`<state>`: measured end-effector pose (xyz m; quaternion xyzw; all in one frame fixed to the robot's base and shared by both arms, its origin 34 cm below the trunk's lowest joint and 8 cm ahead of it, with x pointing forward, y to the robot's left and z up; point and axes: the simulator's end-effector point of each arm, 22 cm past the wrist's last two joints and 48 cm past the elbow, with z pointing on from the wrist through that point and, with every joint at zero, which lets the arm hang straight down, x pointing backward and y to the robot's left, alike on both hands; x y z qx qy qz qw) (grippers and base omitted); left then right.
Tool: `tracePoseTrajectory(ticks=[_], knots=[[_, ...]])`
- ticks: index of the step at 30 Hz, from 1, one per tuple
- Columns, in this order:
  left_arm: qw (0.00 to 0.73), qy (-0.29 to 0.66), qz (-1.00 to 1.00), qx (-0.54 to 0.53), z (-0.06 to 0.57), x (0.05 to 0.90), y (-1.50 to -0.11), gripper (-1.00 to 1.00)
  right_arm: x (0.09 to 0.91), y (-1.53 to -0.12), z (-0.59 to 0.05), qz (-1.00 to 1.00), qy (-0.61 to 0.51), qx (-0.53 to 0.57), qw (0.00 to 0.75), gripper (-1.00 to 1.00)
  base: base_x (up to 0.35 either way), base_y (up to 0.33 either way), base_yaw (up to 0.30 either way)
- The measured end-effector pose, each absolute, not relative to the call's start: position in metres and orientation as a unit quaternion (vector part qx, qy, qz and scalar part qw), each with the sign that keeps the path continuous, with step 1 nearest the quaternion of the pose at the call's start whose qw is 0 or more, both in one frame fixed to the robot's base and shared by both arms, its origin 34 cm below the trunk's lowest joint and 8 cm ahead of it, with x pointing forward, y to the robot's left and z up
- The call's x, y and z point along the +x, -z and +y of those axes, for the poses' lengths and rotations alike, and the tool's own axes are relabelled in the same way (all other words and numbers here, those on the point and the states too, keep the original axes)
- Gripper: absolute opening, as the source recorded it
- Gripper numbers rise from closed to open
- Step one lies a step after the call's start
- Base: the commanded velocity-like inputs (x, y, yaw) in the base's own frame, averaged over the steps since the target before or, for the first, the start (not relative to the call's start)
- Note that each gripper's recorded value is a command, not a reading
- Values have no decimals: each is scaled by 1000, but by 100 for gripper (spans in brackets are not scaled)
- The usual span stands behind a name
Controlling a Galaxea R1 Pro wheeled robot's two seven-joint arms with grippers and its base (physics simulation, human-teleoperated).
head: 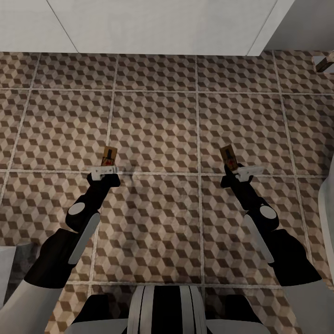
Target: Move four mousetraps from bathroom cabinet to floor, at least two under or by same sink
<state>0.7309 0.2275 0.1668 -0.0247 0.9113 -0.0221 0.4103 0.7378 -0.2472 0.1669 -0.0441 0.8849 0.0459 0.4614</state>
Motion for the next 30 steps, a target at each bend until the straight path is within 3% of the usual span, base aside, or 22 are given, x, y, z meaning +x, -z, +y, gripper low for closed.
tracePoseTrajectory(ticks=[6, 17, 30], knots=[[337, 30, 941, -17, 206, 718, -145, -100, 752, -173, -246, 883, -44, -41, 465, -100, 0, 0, 0], [324, 9, 946, -24, 208, 829, -137, -100, 816, -201, -221, 875, -58, -31, 479, -100, 0, 0, 0], [287, -10, 958, -25, 212, 860, -111, -100, 889, -156, -193, 898, -62, -9, 436, -100, 0, 0, 0]])
